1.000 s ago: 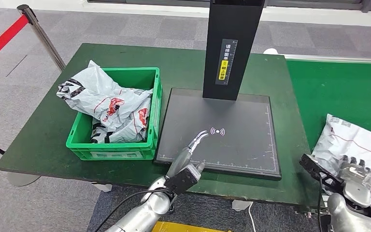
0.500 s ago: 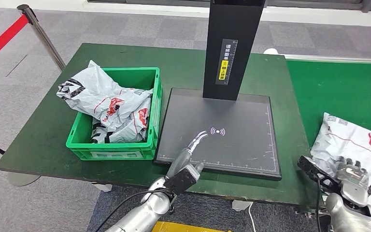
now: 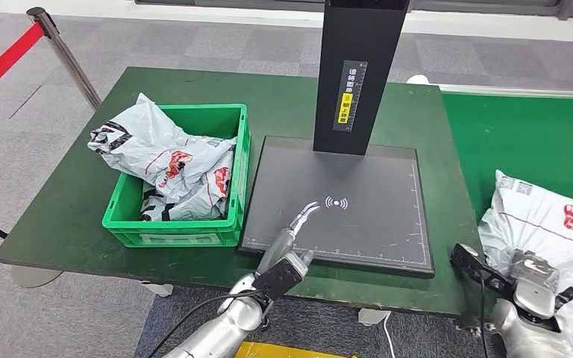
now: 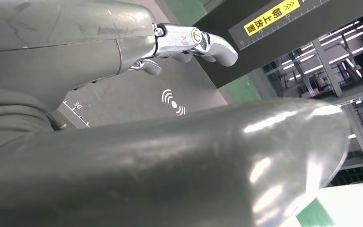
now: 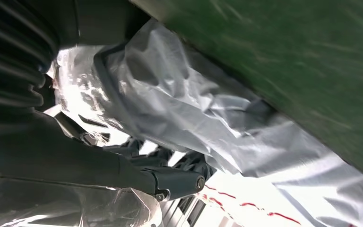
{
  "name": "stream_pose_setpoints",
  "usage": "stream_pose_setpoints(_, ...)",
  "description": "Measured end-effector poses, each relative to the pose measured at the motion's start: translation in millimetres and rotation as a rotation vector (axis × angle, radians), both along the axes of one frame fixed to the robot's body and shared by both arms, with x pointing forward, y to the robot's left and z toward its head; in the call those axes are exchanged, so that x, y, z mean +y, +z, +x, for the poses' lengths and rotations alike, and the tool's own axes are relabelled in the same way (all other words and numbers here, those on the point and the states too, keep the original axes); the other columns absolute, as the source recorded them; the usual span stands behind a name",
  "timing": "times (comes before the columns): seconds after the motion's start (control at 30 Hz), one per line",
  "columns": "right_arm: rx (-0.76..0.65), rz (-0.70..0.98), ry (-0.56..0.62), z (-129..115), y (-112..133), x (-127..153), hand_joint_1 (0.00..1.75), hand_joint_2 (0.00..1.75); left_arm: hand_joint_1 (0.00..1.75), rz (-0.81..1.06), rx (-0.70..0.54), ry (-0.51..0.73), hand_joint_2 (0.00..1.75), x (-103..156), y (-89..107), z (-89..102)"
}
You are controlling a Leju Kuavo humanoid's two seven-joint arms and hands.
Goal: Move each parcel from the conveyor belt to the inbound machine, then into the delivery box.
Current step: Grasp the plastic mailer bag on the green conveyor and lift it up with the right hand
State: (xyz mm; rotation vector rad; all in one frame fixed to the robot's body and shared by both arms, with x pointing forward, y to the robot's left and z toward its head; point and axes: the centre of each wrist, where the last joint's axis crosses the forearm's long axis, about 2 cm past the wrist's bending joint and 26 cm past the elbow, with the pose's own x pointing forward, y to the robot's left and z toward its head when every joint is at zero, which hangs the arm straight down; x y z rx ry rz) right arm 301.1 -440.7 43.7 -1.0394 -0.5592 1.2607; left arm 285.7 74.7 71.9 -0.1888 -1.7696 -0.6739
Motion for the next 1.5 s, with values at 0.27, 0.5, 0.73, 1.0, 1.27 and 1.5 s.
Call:
stream_pose_setpoints(0.27,0.011,0.008,0.009,2.8,-1.5,5.7,1.75,1.75,0.00,-0.001,0.000,0.002,0.00,0.0,-0.1,0.0)
stream_pose_setpoints(0.5,0.013,0.016,0.021,2.9,-3.4,9.1,1.75,1.75,0.00,-0.001,0.001,0.003,0.00,0.0,-0.1,-0.1)
stream_pose_setpoints(0.73,0.005,0.026,0.029,3.5,-3.4,9.3,1.75,1.75,0.00,0.001,0.003,0.003,0.00,0.2,-0.3,-0.2)
stream_pose_setpoints(1.0,-0.037,0.026,0.038,5.3,-3.3,13.0,1.75,1.75,0.00,0.003,0.003,0.009,0.00,0.8,-1.4,-1.2)
stream_pose_setpoints(1.27,-0.131,0.026,0.043,4.6,0.6,24.0,1.75,1.75,0.00,0.015,0.002,0.012,0.00,3.4,-5.4,-5.2)
stream_pose_setpoints(1.5,-0.194,0.020,0.073,-1.5,10.3,32.4,1.75,1.75,0.00,0.021,-0.001,0.016,0.00,5.7,-7.7,-8.1)
